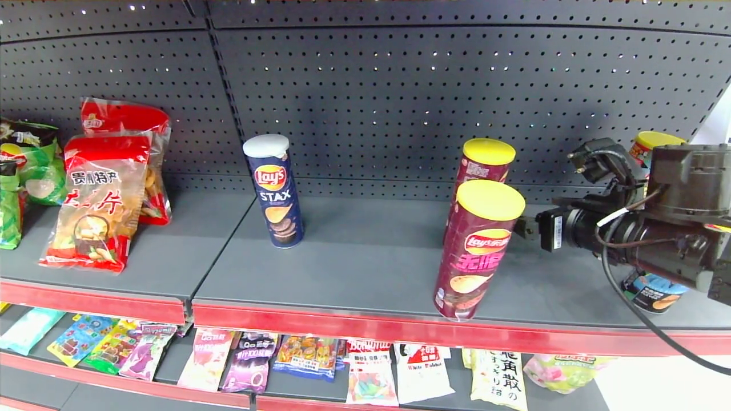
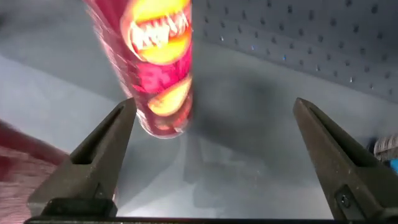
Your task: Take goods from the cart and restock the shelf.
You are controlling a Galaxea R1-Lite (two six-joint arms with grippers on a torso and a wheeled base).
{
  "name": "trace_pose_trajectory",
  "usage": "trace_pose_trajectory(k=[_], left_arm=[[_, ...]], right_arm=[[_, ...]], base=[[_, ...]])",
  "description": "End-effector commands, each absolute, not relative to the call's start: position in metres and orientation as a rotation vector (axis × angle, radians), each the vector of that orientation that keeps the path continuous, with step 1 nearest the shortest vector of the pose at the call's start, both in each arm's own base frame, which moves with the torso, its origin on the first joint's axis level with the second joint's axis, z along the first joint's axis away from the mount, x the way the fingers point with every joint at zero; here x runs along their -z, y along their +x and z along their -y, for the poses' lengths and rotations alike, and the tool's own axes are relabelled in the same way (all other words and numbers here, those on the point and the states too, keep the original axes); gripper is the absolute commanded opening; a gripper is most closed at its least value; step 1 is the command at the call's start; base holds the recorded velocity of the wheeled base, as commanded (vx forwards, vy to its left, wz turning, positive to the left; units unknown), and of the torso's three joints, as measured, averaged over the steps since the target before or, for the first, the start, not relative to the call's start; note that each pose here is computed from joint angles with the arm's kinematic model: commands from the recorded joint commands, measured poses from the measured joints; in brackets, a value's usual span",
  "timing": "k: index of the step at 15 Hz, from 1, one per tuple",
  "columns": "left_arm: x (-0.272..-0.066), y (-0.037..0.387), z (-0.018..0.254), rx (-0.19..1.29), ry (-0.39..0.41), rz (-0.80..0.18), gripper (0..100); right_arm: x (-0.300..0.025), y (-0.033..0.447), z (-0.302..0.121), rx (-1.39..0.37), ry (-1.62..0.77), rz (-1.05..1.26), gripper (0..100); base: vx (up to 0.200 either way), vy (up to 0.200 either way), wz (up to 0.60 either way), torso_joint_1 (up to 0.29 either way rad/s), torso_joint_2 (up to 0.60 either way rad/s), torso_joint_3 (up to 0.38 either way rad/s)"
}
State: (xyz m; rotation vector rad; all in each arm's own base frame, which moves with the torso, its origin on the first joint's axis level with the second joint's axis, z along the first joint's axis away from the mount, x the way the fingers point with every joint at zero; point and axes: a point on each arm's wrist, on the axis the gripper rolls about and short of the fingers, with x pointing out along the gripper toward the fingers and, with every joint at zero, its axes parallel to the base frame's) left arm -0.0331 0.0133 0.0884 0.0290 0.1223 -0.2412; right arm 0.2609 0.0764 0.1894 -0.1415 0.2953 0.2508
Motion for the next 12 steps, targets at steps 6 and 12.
trace_pose_trajectory(k=[6, 12], left_arm=[[-0.089, -0.033, -0.013, 0.241, 0.03, -0.126, 100], [-0.088, -0.033, -0.013, 0.239, 0.029, -0.123, 100]], right_arm=[[-0.159, 0.284, -0.068, -0.146, -0.167, -0.403, 100], [-0.152, 0.305, -0.072, -0.14, -0.172, -0.417, 100]], base=[[0.0, 0.0, 0.0, 0.0, 0.0, 0.0], [0.0, 0.0, 0.0, 0.0, 0.0, 0.0]])
